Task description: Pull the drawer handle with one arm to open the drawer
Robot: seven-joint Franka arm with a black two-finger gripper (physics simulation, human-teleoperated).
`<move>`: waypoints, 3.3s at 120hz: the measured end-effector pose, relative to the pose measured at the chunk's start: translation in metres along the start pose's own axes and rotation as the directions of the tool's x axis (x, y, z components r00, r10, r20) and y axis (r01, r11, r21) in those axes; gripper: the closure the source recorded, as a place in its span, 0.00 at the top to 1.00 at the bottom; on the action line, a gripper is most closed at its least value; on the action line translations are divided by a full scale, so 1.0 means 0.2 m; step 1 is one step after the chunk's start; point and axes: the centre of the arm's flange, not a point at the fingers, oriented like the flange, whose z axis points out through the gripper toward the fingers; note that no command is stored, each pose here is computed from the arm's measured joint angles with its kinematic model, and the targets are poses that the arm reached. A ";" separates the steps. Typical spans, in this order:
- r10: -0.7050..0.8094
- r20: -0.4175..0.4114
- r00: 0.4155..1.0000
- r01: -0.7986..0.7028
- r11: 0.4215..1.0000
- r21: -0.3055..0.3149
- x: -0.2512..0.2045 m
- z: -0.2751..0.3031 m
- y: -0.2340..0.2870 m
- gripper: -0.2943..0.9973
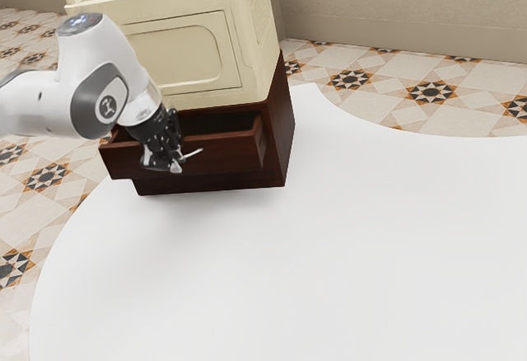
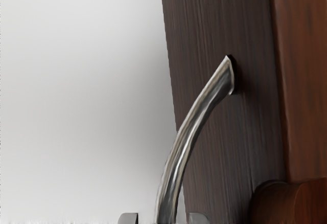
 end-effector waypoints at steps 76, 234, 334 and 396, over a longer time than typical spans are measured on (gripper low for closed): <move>0.013 0.031 0.999 -0.012 0.999 -0.045 0.01 -0.11 -0.27 0.27; 0.037 0.046 0.998 -0.033 0.996 -0.084 0.07 -0.24 -0.57 0.27; 0.224 0.071 0.972 -0.233 0.961 0.152 -0.33 -1.12 -0.60 0.73; 0.200 0.054 0.978 -0.207 0.946 0.249 -0.26 -1.00 -0.67 0.77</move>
